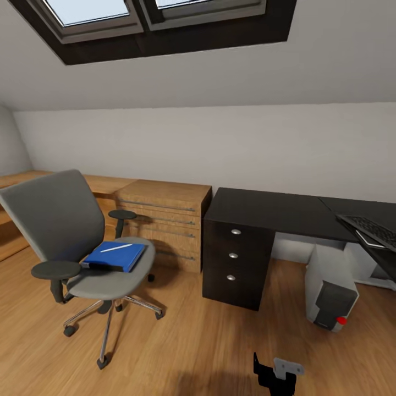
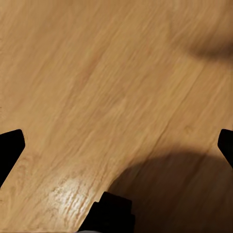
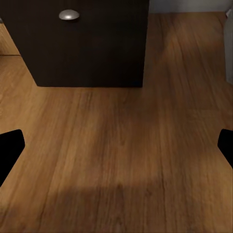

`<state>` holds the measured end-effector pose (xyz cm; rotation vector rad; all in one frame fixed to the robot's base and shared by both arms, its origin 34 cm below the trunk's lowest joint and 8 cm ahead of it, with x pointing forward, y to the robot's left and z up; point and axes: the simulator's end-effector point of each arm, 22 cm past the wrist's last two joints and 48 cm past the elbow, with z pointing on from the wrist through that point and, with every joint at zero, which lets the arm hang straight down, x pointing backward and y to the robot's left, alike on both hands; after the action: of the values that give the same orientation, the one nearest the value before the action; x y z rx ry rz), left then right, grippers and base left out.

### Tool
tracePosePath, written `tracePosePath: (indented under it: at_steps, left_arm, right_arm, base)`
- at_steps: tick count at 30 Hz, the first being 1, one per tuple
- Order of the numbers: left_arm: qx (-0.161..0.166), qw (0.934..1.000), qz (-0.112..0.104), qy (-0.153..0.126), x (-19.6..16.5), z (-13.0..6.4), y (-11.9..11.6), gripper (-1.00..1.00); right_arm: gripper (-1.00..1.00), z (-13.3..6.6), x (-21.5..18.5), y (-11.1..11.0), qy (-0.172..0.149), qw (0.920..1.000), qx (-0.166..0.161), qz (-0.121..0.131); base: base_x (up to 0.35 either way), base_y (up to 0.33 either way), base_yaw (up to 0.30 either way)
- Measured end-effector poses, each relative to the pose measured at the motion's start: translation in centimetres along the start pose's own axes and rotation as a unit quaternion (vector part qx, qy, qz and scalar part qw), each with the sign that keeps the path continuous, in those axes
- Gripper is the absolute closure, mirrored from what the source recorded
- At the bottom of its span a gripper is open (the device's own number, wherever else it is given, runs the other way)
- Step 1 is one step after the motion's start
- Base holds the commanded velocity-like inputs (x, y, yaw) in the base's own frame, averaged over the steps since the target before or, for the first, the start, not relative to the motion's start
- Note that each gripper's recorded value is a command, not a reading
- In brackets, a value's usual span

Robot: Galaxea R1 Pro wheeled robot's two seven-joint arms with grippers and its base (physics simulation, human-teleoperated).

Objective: In the bedroom, organize the workspace by keeping the computer under the desk, ensuring the monitor is on the desk, placing the keyboard on the desk next to the monitor, placing the mouse on the desk next to the keyboard, moving the folder from the swivel chair onto the desk next to the mouse, stacking the notebook on top of the folder with the pen on top of the notebook, and positioning the swivel chair next to the desk.

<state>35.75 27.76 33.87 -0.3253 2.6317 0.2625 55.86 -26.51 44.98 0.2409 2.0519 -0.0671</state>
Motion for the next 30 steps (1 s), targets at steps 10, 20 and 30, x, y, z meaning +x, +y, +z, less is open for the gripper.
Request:
tracePosePath:
  at_steps: [10,20,30]
  left_arm:
    - [-0.006,0.9998,0.007,0.018,0.4,-1.6,0.7,-1.00]
    - [-0.006,0.9998,-0.001,-0.018,-1.3,-2.2,0.8,-1.00]
    - [-0.011,0.9993,-0.003,-0.037,-1.3,-2.3,1.3,-1.00]
  right_arm:
    - [-1.00,-0.7,-1.2,0.1,0.008,1.0000,0.001,-0.001]
    - [-1.00,-0.9,-1.5,0.0,0.012,0.9999,0.001,-0.003]
    - [-1.00,-1.0,-1.4,0.1,0.013,0.9999,-0.001,-0.004]
  base:
    - [0.000,0.000,-0.002]
    - [0.000,0.000,-0.174]
    - [0.162,0.063,-0.244]
